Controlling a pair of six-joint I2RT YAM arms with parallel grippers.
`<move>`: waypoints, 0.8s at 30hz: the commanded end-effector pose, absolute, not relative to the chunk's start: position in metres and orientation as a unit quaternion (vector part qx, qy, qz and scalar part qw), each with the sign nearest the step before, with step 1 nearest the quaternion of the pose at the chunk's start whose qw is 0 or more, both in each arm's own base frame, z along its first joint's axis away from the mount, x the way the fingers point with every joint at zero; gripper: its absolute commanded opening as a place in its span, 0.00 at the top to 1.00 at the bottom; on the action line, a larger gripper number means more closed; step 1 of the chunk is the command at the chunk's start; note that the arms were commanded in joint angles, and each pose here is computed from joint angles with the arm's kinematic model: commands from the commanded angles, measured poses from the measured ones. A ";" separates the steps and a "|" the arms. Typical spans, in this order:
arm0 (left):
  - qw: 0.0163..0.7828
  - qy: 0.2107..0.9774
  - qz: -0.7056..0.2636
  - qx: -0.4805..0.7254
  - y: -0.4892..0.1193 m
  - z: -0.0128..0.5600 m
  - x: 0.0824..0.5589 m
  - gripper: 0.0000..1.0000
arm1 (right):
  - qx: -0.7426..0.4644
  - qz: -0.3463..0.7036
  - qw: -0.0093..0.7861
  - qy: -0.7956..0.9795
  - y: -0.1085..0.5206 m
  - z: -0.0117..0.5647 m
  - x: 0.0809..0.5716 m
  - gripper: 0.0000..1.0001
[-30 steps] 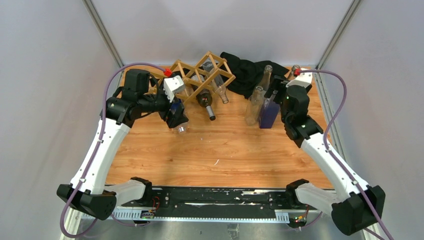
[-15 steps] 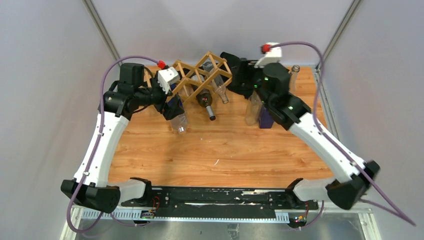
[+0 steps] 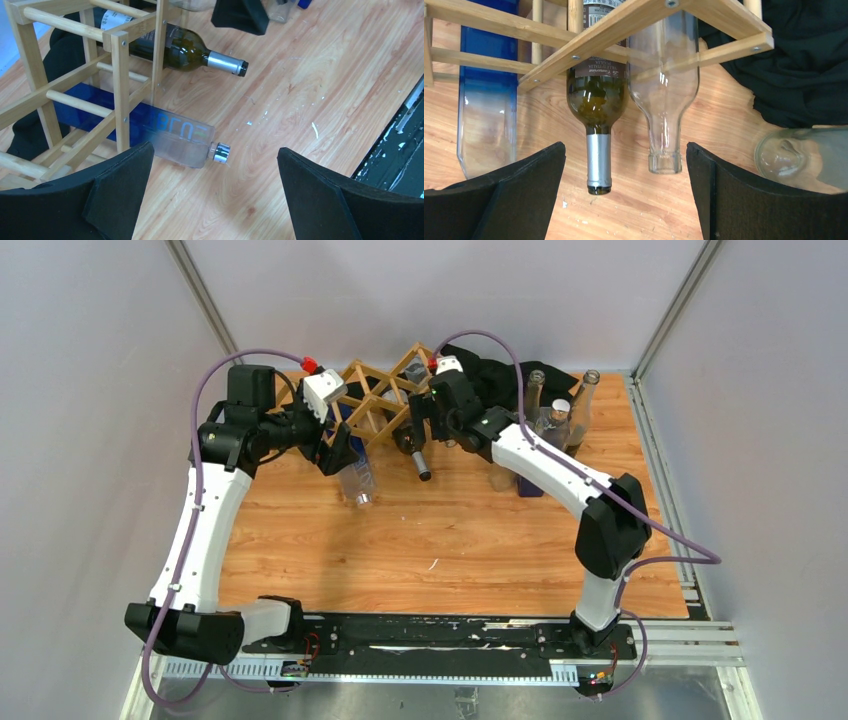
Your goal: Take the wine bottle off the wine rack
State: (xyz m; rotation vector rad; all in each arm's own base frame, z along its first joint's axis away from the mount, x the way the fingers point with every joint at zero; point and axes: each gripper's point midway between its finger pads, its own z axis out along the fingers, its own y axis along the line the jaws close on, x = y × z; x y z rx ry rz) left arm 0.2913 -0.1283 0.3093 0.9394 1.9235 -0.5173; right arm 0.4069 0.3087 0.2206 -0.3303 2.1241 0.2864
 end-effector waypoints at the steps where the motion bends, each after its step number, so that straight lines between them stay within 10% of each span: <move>1: 0.455 0.772 -0.221 0.384 -0.130 0.313 0.288 0.00 | -0.141 0.100 0.462 0.870 0.308 0.218 0.420 0.06; 15: 0.463 0.762 -0.230 0.390 -0.133 0.320 0.283 0.00 | -0.153 0.044 0.423 0.892 0.298 0.163 0.454 0.06; 24: 0.462 0.760 -0.236 0.391 -0.135 0.321 0.284 0.00 | -0.156 0.055 0.419 0.893 0.301 0.147 0.450 0.29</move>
